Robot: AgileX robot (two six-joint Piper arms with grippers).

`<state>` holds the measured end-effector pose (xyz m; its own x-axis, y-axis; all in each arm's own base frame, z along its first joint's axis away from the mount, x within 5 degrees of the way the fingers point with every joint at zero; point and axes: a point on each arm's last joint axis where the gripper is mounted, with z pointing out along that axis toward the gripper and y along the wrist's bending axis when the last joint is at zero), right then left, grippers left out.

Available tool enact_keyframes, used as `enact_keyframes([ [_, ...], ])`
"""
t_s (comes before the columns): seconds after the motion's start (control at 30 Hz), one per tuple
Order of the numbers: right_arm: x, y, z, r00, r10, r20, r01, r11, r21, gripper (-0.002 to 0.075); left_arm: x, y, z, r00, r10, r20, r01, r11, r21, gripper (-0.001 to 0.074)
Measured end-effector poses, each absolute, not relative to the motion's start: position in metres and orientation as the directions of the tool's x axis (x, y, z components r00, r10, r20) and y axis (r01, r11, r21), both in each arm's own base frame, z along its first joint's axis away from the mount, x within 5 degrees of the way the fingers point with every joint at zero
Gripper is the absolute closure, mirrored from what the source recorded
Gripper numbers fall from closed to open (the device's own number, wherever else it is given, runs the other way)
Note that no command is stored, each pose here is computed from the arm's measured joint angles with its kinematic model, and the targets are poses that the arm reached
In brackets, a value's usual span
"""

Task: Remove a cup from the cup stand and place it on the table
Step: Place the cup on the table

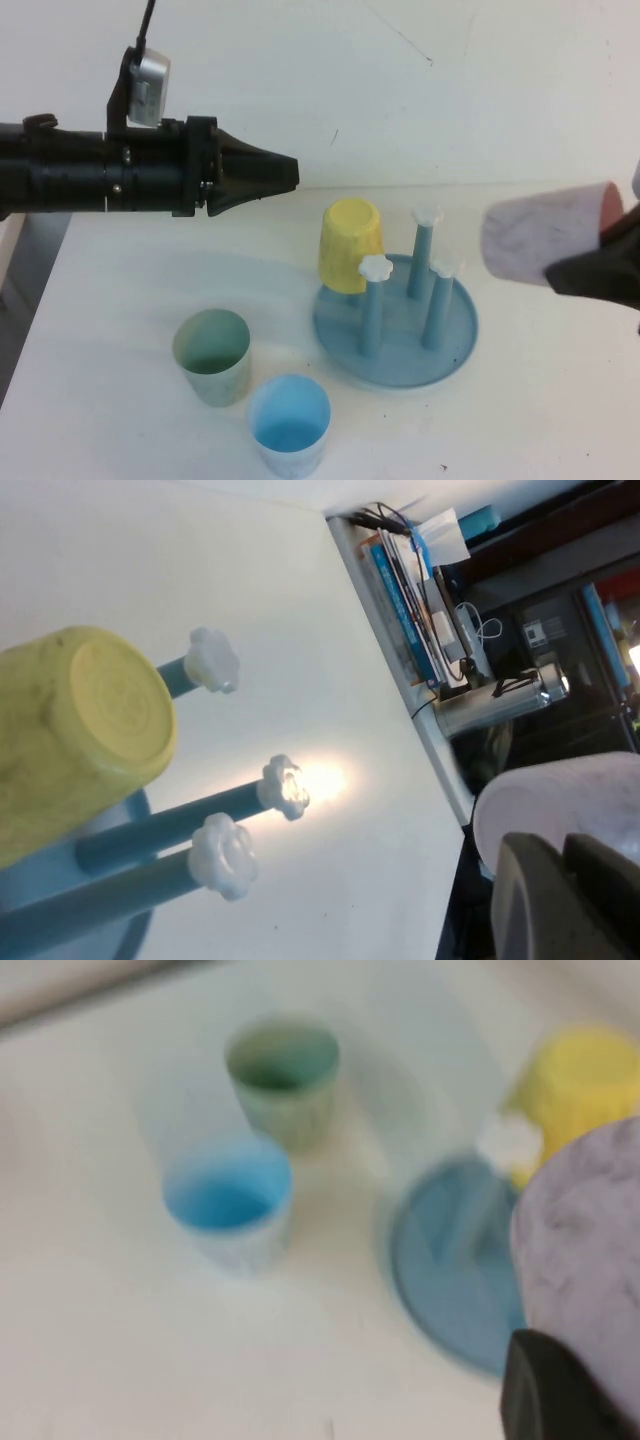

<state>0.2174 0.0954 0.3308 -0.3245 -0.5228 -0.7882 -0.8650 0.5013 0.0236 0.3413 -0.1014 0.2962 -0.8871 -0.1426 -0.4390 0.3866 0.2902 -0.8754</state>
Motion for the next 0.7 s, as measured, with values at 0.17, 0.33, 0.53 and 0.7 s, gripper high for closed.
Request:
enact_keyframes([
  [0.17,0.219,0.077,0.325,-0.496,-0.634,-0.593,-0.792,0.611,0.01,0.0701,0.34,-0.1,0.292,-0.873,-0.088,-0.481,0.43,0.331,-0.84,0.0728],
  [0.33,0.23,0.061,0.306,-0.639,-0.685,-0.351,-0.734,0.679,0.012,0.0701,0.336,-0.099,0.284,-0.869,-0.004,-0.495,0.455,0.387,-0.802,0.0734],
  [0.53,0.259,0.057,0.274,-0.719,-0.683,-0.125,-0.693,0.719,0.057,0.0701,0.334,-0.096,0.279,-0.867,0.049,-0.496,0.465,0.436,-0.77,0.0735],
  [0.7,0.289,0.068,0.254,-0.712,-0.702,0.018,-0.702,0.712,0.017,0.0701,0.328,-0.09,0.289,-0.844,0.073,-0.532,0.478,0.552,-0.683,0.0736],
])
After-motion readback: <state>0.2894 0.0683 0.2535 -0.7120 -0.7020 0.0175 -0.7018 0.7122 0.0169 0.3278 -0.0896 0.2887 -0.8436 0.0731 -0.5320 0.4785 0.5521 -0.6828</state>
